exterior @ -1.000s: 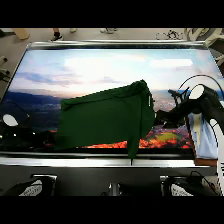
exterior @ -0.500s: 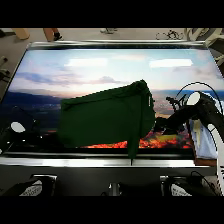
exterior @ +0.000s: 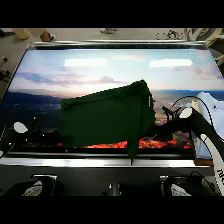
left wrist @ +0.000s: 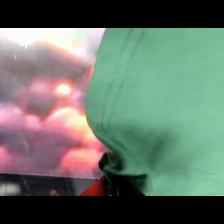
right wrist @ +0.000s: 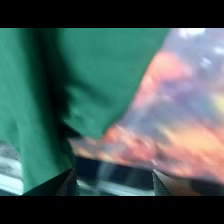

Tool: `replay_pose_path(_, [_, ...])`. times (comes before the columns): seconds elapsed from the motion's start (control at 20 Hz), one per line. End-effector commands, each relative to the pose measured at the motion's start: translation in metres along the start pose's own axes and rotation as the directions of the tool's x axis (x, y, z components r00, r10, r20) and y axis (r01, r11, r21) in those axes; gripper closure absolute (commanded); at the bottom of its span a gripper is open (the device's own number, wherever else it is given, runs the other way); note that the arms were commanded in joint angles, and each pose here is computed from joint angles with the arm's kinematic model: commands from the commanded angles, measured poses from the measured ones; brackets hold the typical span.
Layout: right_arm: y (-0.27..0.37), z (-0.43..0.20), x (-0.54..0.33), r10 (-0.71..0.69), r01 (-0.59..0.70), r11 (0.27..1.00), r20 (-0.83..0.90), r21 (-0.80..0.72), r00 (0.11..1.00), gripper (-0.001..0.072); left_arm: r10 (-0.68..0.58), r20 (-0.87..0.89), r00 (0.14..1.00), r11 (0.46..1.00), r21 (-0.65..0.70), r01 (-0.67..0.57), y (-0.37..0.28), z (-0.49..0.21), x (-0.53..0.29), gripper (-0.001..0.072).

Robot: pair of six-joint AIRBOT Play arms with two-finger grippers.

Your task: Fold the shirts.

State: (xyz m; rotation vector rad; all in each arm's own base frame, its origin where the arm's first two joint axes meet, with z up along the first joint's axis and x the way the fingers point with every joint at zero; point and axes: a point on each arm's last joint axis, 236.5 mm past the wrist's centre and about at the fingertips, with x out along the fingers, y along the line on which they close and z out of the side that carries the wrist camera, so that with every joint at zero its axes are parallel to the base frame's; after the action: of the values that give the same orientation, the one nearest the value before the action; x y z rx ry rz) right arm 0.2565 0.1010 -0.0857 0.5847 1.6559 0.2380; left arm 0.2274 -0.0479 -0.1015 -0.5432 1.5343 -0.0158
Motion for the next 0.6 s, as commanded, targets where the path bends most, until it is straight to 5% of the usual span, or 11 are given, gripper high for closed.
replay_pose_path(0.0, [0.009,0.016,0.013,0.068,-0.073,0.996,0.084,0.056,0.994,0.0203,-0.013,0.040,0.999,1.000,0.022,0.013,-0.006,0.002,-0.010,0.0681])
replay_pose_path(0.1, [0.015,0.021,0.024,0.053,-0.057,0.998,0.102,0.037,0.993,0.0204,-0.020,0.060,0.998,0.999,0.035,0.017,-0.009,0.003,-0.016,0.0682])
replay_pose_path(0.2, [0.020,0.033,0.036,0.029,-0.034,0.999,0.151,0.034,0.988,0.0285,-0.027,0.080,0.996,0.999,0.045,0.023,-0.012,0.004,-0.022,0.0681])
replay_pose_path(0.3, [0.025,0.044,0.034,0.027,-0.035,0.999,0.198,0.034,0.980,0.0688,-0.035,0.113,0.993,0.998,0.059,0.028,-0.015,0.007,-0.030,0.0682])
replay_pose_path(0.55, [0.059,0.083,-0.058,-0.006,0.098,0.975,0.416,-0.199,0.909,0.0691,-0.094,0.305,0.948,0.980,0.194,0.034,-0.048,0.040,-0.097,0.0683])
